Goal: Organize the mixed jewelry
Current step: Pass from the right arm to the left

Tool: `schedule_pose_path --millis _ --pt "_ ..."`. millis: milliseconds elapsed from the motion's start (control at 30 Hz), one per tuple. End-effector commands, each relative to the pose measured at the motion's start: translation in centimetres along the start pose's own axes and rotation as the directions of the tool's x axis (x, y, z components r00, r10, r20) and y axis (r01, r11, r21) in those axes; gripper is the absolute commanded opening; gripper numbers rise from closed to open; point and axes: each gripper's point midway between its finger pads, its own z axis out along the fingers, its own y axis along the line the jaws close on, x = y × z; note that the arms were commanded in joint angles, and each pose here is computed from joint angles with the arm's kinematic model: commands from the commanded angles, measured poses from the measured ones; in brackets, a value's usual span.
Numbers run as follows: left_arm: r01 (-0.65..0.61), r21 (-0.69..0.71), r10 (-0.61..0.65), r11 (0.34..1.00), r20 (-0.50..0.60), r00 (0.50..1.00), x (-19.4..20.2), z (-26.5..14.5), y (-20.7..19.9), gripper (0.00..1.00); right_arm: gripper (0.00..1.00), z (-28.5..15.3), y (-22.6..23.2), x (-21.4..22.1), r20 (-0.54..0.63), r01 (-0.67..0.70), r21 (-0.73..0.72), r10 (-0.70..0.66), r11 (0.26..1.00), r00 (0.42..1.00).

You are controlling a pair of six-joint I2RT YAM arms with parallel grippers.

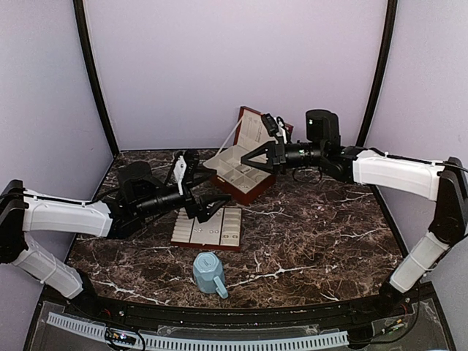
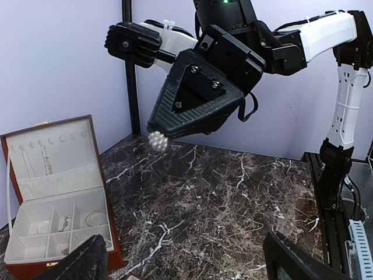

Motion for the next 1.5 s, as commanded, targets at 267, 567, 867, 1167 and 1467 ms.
schedule_pose_path --millis 267,567,867,1167,1467 --pt "-0.087 0.076 0.08 0.993 0.089 0.993 -3.2 0.7 -1.8 0.77 0.0 2.7 2.9 1.6 -0.113 0.016 -0.14 -0.032 0.99 0.993" --pt "-0.043 0.09 0.034 0.995 0.099 0.994 -3.1 1.0 -1.9 0.64 0.0 3.4 3.5 2.5 -0.17 0.013 -0.166 -0.042 0.986 0.985" --pt "-0.034 0.074 0.027 0.997 0.104 0.994 -3.1 0.9 -1.6 0.6 0.0 3.8 3.3 3.7 -0.226 0.002 -0.158 -0.039 0.987 0.973" --pt "-0.032 0.094 0.021 0.995 0.115 0.993 -3.3 0.7 -2.0 0.45 0.0 3.9 3.2 3.8 -0.233 0.003 -0.159 -0.041 0.987 0.972" --pt "-0.001 0.129 -0.013 0.992 0.109 0.994 -3.2 0.7 -2.5 0.34 0.0 3.9 2.8 4.0 -0.235 0.004 -0.145 -0.038 0.989 0.971"
